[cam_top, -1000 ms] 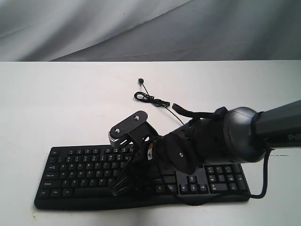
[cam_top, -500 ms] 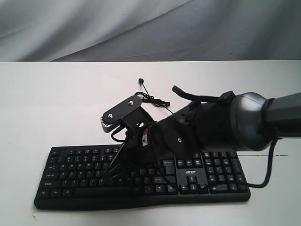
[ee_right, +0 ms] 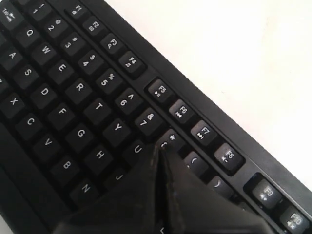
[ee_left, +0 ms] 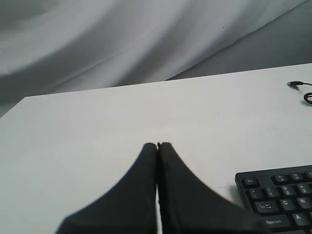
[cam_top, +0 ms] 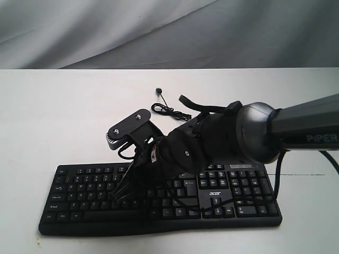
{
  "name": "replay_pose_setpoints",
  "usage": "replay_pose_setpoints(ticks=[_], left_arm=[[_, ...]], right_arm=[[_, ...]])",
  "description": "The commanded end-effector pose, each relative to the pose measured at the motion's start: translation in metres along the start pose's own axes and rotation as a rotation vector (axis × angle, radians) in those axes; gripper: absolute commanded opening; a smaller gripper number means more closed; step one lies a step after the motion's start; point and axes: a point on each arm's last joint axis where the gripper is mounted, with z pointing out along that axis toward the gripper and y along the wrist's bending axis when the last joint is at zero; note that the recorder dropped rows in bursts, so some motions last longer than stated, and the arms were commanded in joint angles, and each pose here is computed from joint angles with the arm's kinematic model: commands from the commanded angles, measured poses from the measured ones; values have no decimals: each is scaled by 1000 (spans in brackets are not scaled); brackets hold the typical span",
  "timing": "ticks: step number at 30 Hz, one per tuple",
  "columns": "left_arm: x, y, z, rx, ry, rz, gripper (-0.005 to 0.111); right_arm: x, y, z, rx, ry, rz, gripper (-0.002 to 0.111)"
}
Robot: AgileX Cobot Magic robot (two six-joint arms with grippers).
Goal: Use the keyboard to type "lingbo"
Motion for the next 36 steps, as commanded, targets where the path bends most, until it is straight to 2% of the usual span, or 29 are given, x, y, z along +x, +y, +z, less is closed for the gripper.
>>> replay_pose_setpoints(ticks=[1,36], left_arm=[[0,-1,0,8,-11,-5,0],[0,-1,0,8,-11,-5,0]], right_arm=[[-2,-2,0,7,-2,-23,0],[7,-3,17,16,24,-13,0]])
